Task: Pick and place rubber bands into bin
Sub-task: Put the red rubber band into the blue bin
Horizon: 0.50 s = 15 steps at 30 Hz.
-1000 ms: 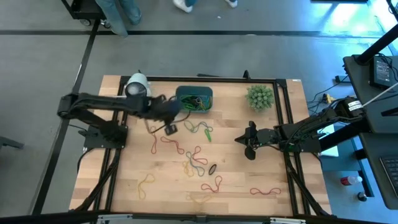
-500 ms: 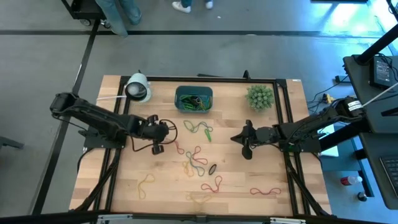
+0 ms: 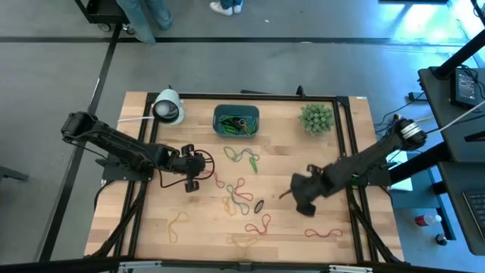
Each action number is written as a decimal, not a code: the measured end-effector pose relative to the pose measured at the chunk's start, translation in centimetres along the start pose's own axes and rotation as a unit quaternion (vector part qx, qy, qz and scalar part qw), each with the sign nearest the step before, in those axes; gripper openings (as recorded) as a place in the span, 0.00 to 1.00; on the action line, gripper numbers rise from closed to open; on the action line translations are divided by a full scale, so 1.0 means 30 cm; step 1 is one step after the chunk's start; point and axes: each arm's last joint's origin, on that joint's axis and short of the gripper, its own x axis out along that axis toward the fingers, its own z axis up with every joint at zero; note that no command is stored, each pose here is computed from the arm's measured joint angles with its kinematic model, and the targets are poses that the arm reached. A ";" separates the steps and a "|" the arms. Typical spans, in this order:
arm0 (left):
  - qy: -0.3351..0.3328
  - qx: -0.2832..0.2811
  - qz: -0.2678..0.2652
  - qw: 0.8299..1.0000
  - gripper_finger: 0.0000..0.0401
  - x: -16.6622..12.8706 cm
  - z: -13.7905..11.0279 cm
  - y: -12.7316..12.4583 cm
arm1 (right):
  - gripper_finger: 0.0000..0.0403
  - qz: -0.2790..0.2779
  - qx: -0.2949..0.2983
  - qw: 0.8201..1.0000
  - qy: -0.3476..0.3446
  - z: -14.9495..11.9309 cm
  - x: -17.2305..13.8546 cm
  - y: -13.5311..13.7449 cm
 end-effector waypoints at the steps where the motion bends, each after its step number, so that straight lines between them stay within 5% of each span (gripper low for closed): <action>1: -0.003 0.000 0.004 1.000 0.00 0.000 0.001 0.000 | 0.00 0.003 0.003 1.000 0.024 -0.014 -0.002 0.031; 8: -0.013 0.000 0.021 1.000 0.00 0.000 0.004 0.003 | 0.01 0.005 -0.020 0.995 0.093 -0.146 0.004 0.215; 15: -0.028 -0.005 0.024 0.999 0.00 0.000 0.013 0.002 | 0.15 -0.016 -0.003 0.994 0.109 -0.254 0.060 0.291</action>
